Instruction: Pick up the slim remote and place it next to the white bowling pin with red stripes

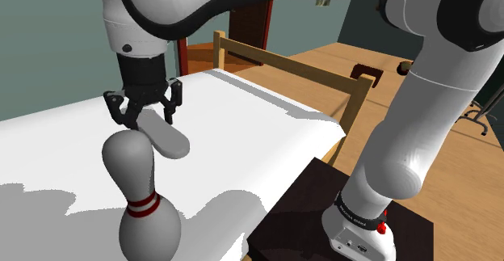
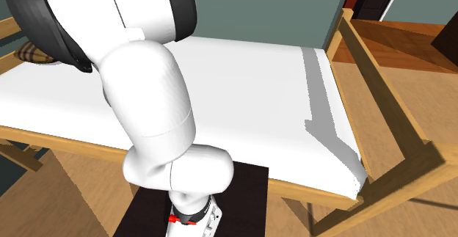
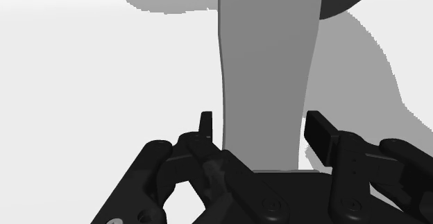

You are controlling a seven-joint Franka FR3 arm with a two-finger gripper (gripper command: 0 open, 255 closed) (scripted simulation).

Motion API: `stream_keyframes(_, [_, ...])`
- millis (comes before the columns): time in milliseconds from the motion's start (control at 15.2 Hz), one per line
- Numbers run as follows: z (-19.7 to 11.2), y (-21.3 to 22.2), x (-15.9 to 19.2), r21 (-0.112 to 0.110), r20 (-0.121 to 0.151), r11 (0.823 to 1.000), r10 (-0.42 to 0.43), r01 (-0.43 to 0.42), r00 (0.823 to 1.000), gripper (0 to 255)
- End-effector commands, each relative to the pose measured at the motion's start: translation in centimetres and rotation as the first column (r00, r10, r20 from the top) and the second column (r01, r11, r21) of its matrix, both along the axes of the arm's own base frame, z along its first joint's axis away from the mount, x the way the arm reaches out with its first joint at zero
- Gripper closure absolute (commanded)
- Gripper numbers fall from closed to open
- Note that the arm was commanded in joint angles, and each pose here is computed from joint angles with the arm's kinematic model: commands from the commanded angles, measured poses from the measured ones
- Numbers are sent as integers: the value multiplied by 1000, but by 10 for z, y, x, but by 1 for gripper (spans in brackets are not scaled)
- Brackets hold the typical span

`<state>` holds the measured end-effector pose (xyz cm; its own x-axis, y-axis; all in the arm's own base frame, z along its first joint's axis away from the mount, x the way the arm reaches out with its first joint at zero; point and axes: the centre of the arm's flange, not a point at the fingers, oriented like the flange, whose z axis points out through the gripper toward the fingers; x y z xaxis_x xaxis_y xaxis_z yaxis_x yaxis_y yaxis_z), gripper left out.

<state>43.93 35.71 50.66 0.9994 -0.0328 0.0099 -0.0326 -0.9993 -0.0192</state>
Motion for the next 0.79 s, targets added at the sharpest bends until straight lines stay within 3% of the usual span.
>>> stream_keyframes(0, [-10,-1,0,0,1,1000,0,0,1000,255])
stream_keyframes(726, [-68,-1,0,0,1,1000,0,0,1000,255])
